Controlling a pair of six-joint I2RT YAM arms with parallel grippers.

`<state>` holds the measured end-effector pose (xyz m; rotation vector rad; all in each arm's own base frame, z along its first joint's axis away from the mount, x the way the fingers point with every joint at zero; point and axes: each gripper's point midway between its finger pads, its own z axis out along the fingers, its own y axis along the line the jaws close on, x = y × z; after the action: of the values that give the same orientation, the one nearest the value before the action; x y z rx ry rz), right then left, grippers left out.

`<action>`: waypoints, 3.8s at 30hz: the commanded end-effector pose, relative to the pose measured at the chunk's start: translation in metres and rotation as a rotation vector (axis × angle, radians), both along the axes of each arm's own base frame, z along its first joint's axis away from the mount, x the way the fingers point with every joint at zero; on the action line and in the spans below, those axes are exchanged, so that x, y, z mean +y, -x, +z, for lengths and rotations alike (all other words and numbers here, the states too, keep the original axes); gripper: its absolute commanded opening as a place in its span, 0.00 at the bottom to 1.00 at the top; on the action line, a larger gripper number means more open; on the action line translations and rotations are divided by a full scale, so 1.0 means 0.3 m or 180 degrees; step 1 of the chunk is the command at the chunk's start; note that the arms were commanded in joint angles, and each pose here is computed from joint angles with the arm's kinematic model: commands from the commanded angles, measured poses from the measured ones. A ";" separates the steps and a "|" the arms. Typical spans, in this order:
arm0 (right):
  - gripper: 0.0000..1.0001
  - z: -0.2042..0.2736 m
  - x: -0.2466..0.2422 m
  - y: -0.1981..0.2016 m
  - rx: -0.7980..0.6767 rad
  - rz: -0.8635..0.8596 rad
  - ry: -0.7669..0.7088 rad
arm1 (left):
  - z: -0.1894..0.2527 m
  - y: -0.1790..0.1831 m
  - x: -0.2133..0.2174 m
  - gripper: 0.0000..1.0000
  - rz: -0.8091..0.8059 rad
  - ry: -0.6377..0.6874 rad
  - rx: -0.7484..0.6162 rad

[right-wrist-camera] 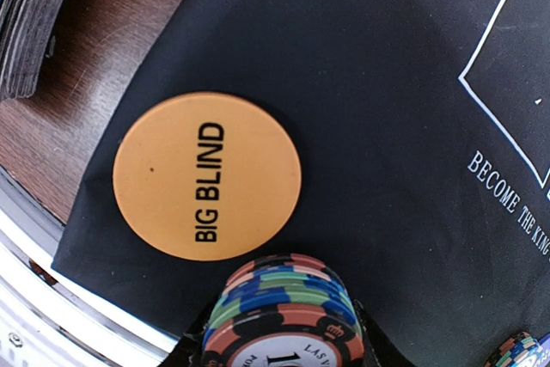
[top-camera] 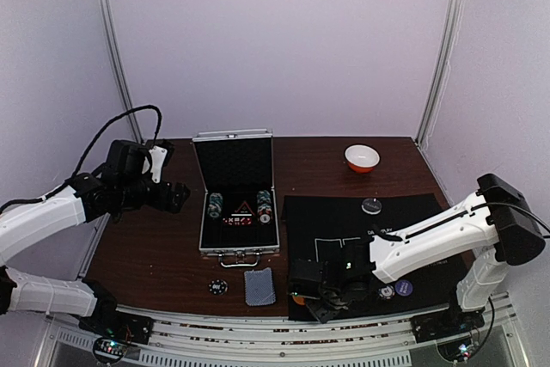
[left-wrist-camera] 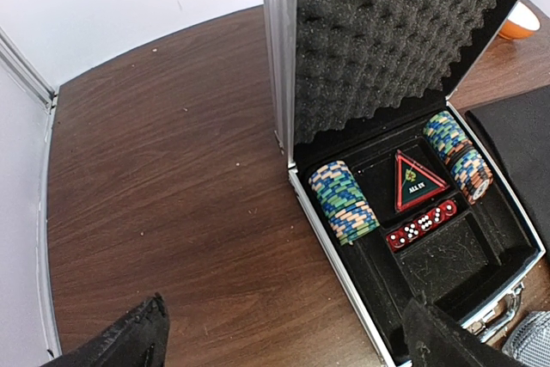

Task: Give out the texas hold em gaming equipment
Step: Place the poker chips pile in the big blind area, then adjust the poker chips pile in the big blind area.

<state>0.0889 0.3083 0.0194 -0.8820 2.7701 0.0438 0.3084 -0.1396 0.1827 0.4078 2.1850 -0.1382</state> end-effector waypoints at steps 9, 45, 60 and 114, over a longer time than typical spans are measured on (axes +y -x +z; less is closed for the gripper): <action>0.23 -0.038 -0.049 0.002 -0.0021 0.0069 0.0288 | 0.017 -0.020 -0.011 0.98 -0.0027 0.0049 -0.0100; 0.50 -0.069 -0.054 0.003 0.0007 0.0136 0.0466 | 0.023 -0.018 -0.007 0.98 -0.0016 0.0043 -0.0122; 0.95 0.030 0.016 0.003 -0.0012 0.0244 0.0134 | 0.025 -0.019 -0.005 0.98 -0.0009 0.0039 -0.0131; 0.27 0.066 0.086 -0.112 0.0233 -0.0046 -0.0072 | 0.011 -0.018 -0.009 0.98 -0.0037 0.0022 -0.0098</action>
<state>0.1272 0.3327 0.0303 -0.8743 2.8369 0.0748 0.3085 -0.1398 0.1799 0.4122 2.1922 -0.1356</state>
